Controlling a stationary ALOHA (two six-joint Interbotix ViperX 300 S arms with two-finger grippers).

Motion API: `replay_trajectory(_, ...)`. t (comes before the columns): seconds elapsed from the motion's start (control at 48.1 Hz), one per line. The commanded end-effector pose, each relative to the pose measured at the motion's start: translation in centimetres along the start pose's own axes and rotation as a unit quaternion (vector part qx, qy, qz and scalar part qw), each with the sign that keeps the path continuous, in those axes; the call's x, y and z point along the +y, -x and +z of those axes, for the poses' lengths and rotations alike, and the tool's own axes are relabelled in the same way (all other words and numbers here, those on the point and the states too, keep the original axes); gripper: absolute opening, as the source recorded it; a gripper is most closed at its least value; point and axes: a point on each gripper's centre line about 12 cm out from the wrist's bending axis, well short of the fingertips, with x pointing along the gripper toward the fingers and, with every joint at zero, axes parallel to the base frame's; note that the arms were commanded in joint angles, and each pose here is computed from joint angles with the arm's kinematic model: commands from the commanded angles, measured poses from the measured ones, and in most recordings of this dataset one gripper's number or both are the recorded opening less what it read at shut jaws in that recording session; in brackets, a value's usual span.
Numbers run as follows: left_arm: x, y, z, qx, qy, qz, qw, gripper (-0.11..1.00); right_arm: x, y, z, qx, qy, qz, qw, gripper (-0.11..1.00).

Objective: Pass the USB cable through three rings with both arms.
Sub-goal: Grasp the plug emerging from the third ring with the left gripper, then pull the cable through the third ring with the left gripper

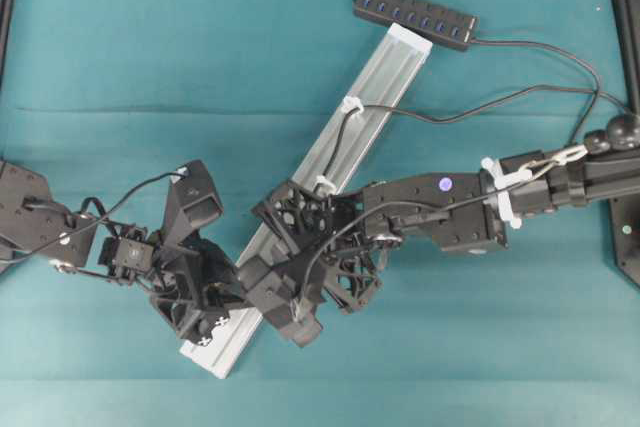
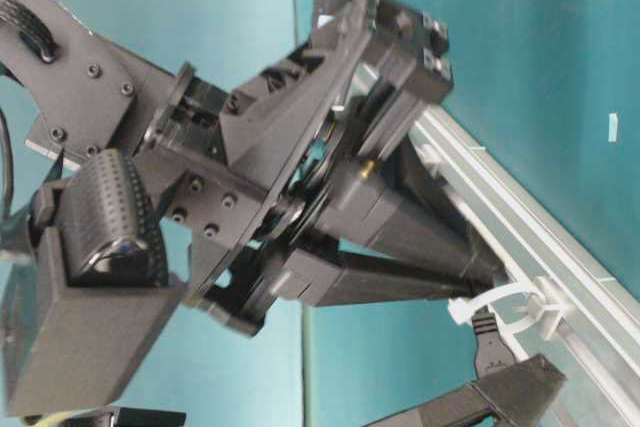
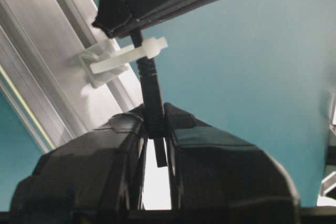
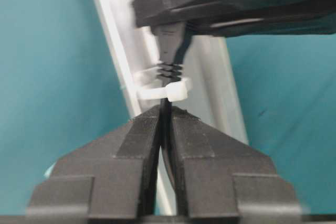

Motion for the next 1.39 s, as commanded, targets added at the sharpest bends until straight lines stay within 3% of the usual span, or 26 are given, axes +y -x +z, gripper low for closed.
replay_trajectory(0.0,-0.8,0.0,0.5,-0.008,-0.003,-0.013,0.9999,0.1,0.2,0.3,0.3,0.001,-0.005,0.004,1.0,0.48)
replay_trajectory(0.104,-0.9,0.0,0.1,-0.003,-0.002,-0.014,0.9999,0.1,0.2,0.3,0.3,0.001,-0.005,0.004,1.0,0.78)
replay_trajectory(0.208,-1.2,0.0,-0.2,0.001,0.005,-0.016,0.9999,0.1,-0.1,0.5,0.5,-0.007,-0.007,-0.005,0.9999,0.92)
replay_trajectory(0.354,-1.0,-0.1,-1.1,0.013,0.012,-0.013,0.9998,0.1,-0.8,0.8,0.7,-0.022,-0.021,-0.021,0.9993,0.87)
replay_trajectory(0.645,-0.1,-0.8,-2.1,0.03,0.032,0.004,0.999,0.09,-2.7,1.8,0.0,-0.033,-0.057,-0.045,0.9968,0.87)
replay_trajectory(0.853,-1.4,-0.1,-2.9,0.039,0.037,-0.012,0.9985,0.09,-3.5,3.5,-1.0,-0.034,-0.073,-0.054,0.9953,0.87)
replay_trajectory(0.998,-1.7,0.8,-4.2,0.057,0.055,-0.013,0.9968,0.09,-3.8,4.7,-2.2,-0.031,-0.097,-0.058,0.993,0.87)
replay_trajectory(1.165,-2.7,1.8,-3.6,0.047,0.058,-0.031,0.9967,0.09,-3.4,5.1,-3.5,-0.027,-0.152,-0.058,0.9864,0.87)
replay_trajectory(1.373,-3.9,3.3,-2.7,0.034,0.054,-0.054,0.9965,0.09,-2.8,5.3,-4.2,-0.022,-0.17,-0.054,0.9837,0.87)
